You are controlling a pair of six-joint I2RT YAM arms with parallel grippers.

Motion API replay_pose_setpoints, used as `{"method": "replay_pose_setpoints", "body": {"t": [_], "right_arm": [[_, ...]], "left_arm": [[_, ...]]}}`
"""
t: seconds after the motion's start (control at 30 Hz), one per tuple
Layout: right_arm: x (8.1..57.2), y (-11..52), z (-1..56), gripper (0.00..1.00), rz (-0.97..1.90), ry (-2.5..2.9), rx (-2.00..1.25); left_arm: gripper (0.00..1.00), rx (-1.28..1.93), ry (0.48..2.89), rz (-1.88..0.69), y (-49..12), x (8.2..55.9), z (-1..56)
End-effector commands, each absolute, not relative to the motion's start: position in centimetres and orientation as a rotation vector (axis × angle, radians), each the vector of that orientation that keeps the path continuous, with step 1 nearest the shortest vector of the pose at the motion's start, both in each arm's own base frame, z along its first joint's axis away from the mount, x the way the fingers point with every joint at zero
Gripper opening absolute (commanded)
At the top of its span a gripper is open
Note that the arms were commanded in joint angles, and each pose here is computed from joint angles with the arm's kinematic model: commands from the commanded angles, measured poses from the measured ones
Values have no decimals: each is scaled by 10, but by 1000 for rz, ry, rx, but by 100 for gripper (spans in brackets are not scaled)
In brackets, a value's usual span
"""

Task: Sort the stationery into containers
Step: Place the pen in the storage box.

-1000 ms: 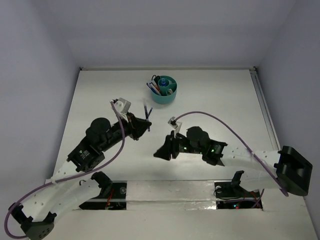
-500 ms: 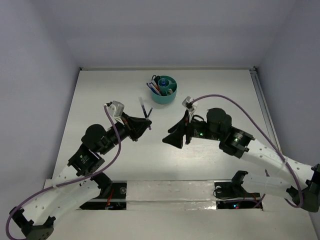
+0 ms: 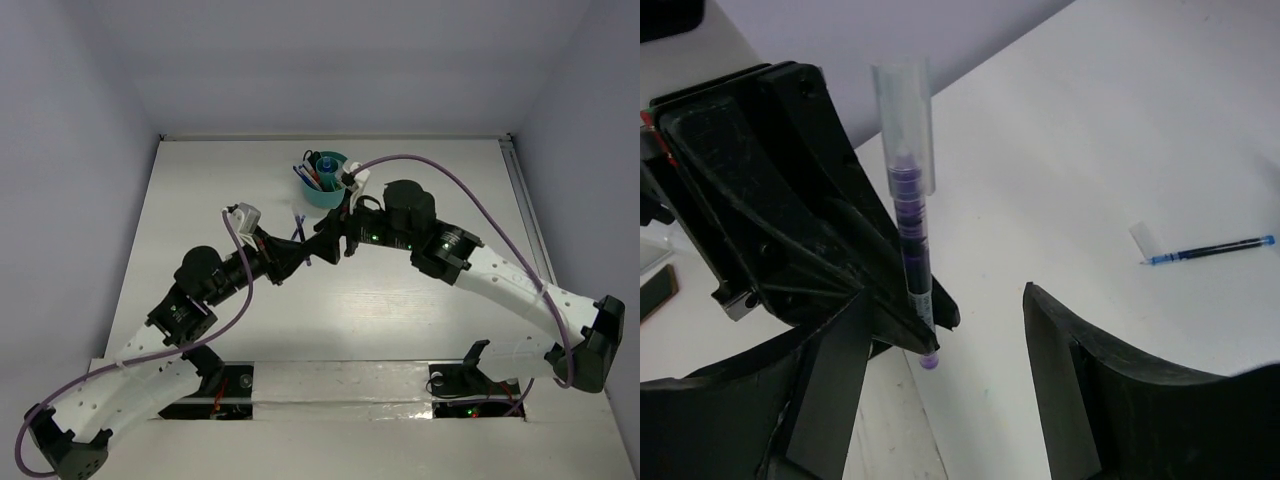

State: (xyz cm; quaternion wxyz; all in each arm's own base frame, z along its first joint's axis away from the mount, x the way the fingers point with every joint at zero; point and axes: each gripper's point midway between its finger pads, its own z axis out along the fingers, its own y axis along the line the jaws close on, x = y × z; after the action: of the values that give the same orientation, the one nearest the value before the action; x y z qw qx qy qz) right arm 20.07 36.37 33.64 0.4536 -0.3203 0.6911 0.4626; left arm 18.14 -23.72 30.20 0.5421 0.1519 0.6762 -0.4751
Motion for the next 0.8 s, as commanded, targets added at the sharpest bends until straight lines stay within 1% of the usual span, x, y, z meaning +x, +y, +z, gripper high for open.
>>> {"method": "replay_pose_setpoints", "body": {"t": [0.0, 0.13, 0.23, 0.37, 0.6, 0.63, 0.7, 0.77], "right_arm": [[202, 370, 360, 66, 1157, 1626, -822], [205, 377, 361, 62, 1173, 1610, -815], [209, 379, 358, 60, 1169, 1613, -807], [212, 381, 357, 47, 1169, 1618, -795], [216, 383, 357, 46, 1175, 1613, -759], [217, 384, 364, 46, 1181, 1581, -751], [218, 383, 366, 47, 1178, 1575, -739], [218, 381, 371, 52, 1179, 1557, -729]], "left_arm": [[0, 384, 1531, -1178, -242, 178, 316], [0, 388, 1539, -1181, -244, 179, 313], [0, 390, 1546, -1181, -245, 179, 311], [0, 388, 1545, -1178, -244, 179, 310], [0, 390, 1550, -1178, -245, 179, 308], [0, 391, 1548, -1179, -245, 179, 308], [0, 385, 1552, -1176, -244, 179, 307], [0, 380, 1551, -1173, -243, 180, 307]]}}
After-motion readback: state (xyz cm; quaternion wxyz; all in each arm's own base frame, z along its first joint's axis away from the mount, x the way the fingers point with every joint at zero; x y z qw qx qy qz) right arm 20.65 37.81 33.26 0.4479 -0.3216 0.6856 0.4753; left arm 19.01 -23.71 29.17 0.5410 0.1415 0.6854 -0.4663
